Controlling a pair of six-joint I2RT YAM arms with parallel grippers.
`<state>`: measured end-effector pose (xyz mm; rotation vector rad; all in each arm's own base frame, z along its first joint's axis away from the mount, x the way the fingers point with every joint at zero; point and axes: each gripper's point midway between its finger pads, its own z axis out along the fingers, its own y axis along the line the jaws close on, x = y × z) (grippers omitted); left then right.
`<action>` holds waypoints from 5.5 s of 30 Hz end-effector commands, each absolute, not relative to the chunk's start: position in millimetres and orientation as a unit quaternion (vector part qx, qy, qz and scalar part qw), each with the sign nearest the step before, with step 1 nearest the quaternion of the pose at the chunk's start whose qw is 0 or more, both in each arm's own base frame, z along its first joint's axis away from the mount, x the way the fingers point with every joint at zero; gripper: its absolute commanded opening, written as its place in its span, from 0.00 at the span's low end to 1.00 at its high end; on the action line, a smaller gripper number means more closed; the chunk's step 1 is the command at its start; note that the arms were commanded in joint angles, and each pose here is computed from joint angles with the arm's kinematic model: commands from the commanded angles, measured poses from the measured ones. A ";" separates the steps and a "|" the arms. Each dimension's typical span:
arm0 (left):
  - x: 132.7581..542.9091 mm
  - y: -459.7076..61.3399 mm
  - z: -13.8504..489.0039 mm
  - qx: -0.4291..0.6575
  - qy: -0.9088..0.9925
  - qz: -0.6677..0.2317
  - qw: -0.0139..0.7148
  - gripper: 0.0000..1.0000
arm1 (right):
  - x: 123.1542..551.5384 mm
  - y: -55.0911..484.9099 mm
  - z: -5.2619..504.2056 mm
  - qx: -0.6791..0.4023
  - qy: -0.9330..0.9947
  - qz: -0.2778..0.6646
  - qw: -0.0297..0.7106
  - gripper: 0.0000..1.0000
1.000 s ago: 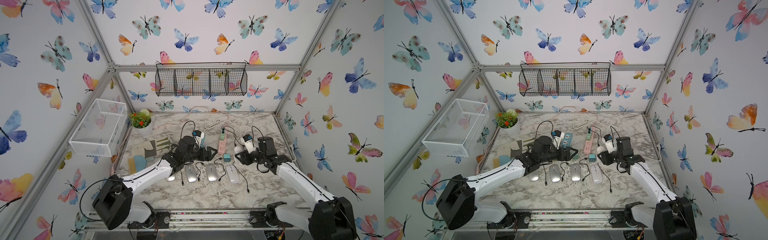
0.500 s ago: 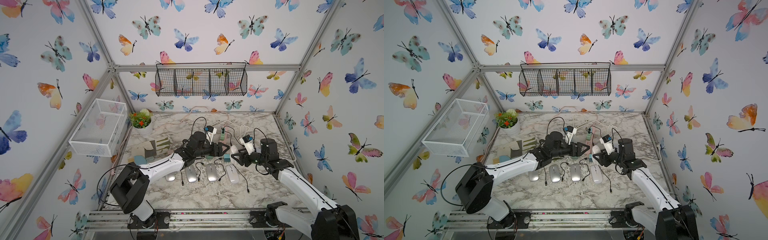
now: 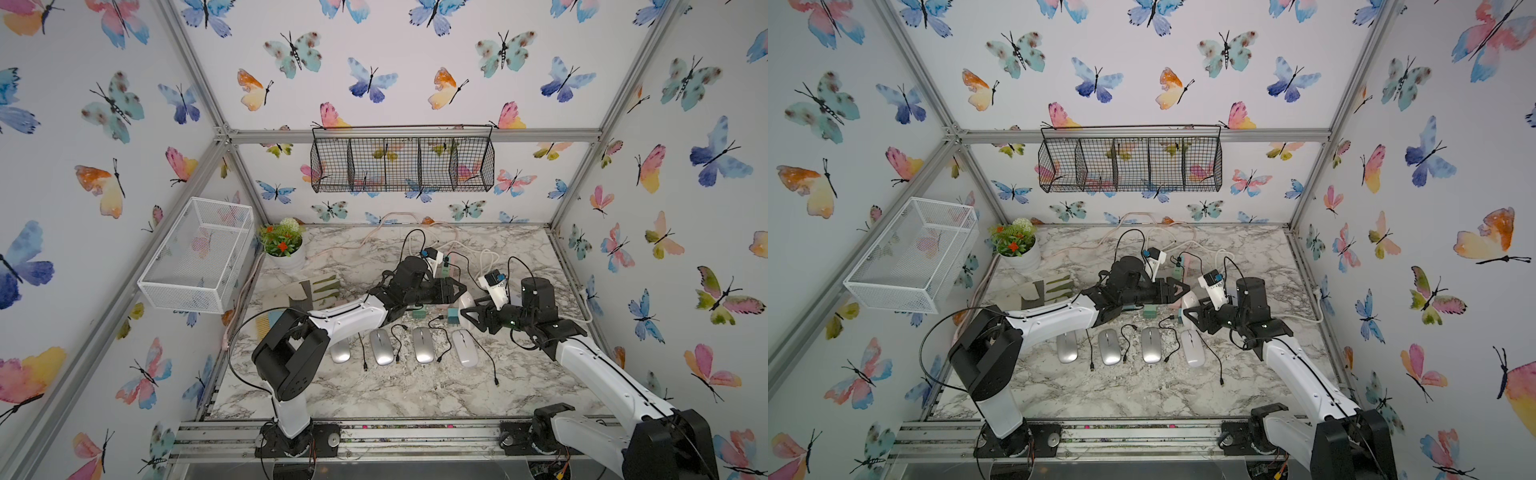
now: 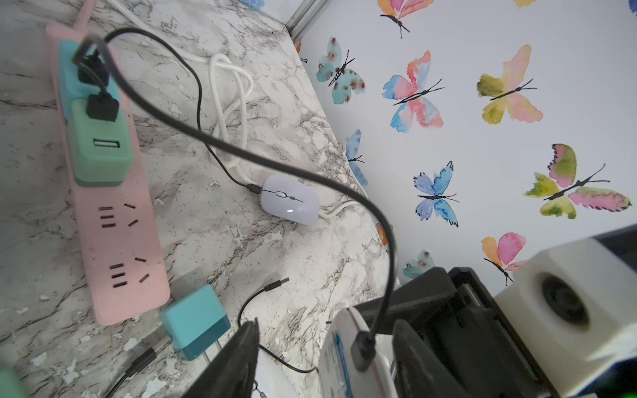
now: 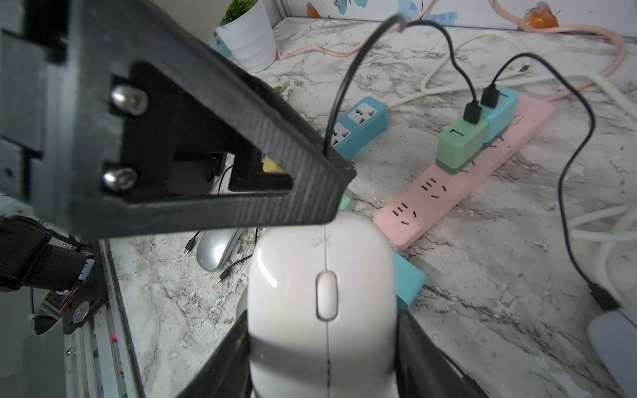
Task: Unplug the wireless mouse
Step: Remove the power cord from the mouse, then place the mouse at the center of the board, then place the power cord at the center of the board, then remove the plug from the socket.
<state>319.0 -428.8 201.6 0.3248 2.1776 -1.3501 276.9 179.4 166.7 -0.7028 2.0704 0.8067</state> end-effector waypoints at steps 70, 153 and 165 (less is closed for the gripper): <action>300.0 -382.4 245.4 0.181 0.796 -0.486 0.311 0.00 | 299.1 93.2 98.2 -0.049 0.970 0.089 0.219 0.01; 447.8 -398.8 116.7 0.165 0.916 -0.144 0.337 0.83 | 332.5 114.4 134.9 0.062 0.885 0.248 0.388 0.64; 476.3 -421.0 97.9 0.172 0.905 -0.112 0.372 0.64 | 329.0 118.9 127.0 0.060 0.890 0.258 0.370 0.58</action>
